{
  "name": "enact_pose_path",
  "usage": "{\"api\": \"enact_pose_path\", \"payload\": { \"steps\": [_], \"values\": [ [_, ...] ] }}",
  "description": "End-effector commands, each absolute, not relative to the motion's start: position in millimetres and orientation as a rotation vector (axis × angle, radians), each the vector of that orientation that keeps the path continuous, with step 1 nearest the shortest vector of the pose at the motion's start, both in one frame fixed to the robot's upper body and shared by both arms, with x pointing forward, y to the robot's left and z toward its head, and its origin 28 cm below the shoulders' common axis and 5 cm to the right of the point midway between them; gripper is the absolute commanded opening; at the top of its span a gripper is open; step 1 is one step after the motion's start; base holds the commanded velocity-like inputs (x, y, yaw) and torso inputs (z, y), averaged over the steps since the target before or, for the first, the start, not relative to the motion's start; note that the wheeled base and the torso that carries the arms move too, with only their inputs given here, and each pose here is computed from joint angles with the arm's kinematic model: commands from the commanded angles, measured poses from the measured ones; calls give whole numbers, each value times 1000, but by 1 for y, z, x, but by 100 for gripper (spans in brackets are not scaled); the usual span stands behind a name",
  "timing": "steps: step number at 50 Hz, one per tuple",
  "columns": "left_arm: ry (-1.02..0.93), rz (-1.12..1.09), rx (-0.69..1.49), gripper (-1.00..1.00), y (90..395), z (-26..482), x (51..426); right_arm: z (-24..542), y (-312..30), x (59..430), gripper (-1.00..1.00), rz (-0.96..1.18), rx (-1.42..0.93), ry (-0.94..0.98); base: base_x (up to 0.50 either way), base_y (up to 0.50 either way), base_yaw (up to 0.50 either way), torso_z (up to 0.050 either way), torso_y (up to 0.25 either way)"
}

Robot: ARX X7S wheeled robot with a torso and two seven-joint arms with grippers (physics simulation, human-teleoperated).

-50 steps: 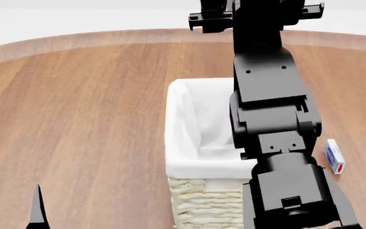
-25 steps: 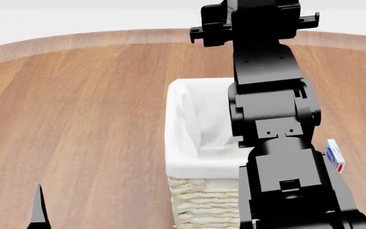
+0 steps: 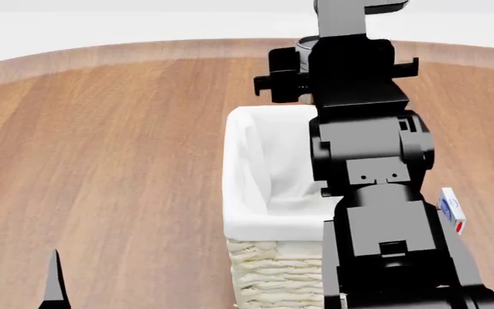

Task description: Pick up the alphabet soup and put it in the basket.

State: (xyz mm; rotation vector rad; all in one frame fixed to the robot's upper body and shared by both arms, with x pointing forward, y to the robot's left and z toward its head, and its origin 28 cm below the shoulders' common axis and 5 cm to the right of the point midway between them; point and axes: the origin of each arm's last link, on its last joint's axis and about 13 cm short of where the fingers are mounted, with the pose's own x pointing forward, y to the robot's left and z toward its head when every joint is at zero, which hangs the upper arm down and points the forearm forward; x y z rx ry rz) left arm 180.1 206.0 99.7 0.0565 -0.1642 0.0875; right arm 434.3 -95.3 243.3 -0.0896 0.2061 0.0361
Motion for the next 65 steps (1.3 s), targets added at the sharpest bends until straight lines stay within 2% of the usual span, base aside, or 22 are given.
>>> {"api": "enact_pose_path", "payload": {
  "steps": [1, 15, 65],
  "values": [
    [-161, 86, 55, 100, 206, 99, 181, 238, -98, 431, -100, 62, -79, 291, 0, 0, 0, 0, 0],
    [-153, 80, 51, 100, 205, 96, 182, 211, -102, 426, -100, 61, -59, 389, 0, 0, 0, 0, 1],
    [-150, 81, 55, 100, 205, 94, 182, 161, -107, 416, -100, 74, -30, 488, 0, 0, 0, 0, 1]
  ]
}}
